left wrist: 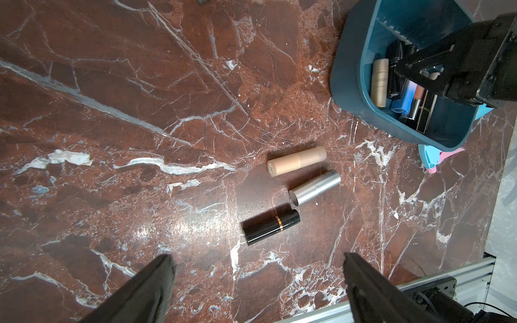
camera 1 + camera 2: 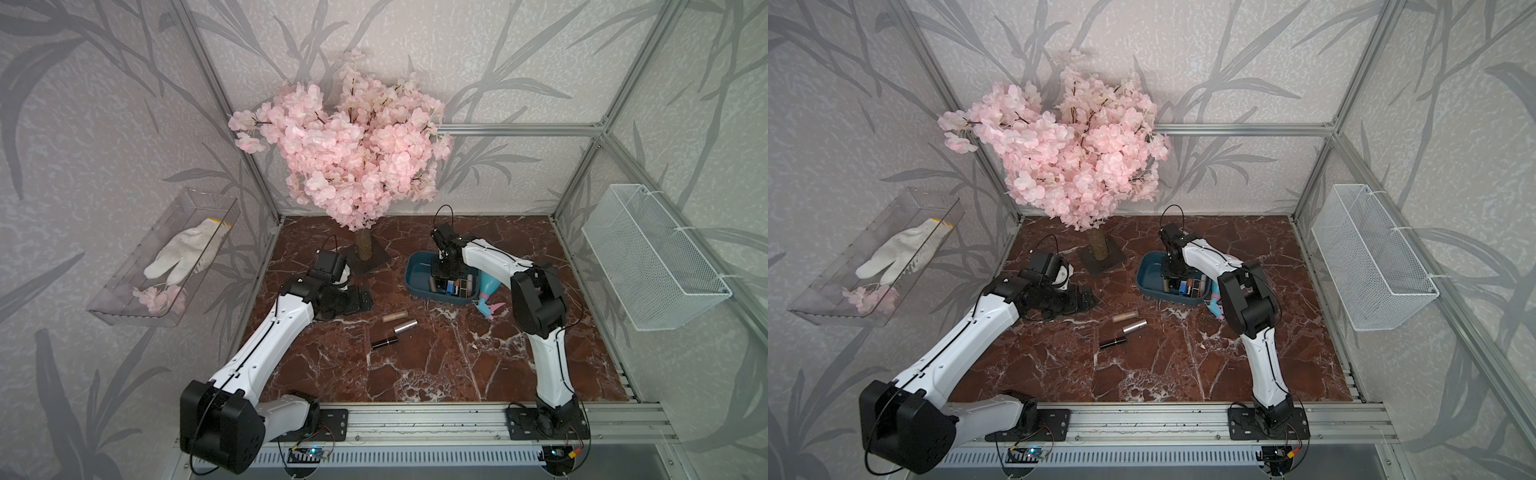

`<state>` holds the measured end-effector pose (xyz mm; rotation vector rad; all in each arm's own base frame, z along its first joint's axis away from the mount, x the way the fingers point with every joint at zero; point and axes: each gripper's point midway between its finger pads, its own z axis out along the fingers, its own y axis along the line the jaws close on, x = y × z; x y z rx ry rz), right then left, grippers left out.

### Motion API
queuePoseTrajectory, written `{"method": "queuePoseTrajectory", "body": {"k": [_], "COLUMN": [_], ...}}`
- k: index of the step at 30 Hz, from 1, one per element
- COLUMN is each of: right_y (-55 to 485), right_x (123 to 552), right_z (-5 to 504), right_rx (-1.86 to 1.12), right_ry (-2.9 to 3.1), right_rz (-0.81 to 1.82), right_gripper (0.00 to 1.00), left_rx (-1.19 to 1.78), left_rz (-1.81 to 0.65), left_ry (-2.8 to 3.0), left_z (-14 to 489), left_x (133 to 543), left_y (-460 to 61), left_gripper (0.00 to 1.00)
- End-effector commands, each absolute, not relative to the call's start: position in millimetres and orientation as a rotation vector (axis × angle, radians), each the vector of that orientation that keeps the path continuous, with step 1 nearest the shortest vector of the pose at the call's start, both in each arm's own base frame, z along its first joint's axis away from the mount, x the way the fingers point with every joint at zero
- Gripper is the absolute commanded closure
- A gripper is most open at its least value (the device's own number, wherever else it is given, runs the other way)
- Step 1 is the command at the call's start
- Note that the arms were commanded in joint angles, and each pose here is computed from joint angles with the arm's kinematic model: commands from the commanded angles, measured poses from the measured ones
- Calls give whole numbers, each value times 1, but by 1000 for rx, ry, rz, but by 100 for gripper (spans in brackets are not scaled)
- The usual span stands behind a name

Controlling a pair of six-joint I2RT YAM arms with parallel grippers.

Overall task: Put the lipstick into the storage box
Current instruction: Place the lipstick in the storage box, then pick up the lipstick at the center of the board.

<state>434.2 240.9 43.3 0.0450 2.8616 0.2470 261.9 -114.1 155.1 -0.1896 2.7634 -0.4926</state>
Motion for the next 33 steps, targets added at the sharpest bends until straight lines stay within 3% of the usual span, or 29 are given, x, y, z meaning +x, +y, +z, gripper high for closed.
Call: {"method": "queuePoseTrajectory", "body": {"k": [1, 6, 12, 20, 26, 33], "right_y": [237, 237, 242, 268, 288, 269], "right_x": [438, 437, 434, 414, 379, 347], "right_z": [39, 55, 109, 163, 190, 222], "right_rx": [75, 64, -1, -259, -484, -535], "right_ry": [2863, 2837, 2722, 2529, 2375, 2191], "right_rz": [208, 226, 322, 630, 875, 875], "right_gripper": [63, 63, 61, 59, 58, 57], "left_rx": [-178, -173, -146, -78, 138, 484], "left_rz": [-457, -456, -455, -441, -572, -581], "left_ry": [2790, 2787, 2785, 2762, 2744, 2727], "left_z": [150, 150, 145, 148, 153, 149], "left_x": [257, 257, 259, 256, 248, 237], "left_y": [-111, -111, -112, -113, -137, -157], "left_gripper": [3, 3, 3, 3, 3, 2]}}
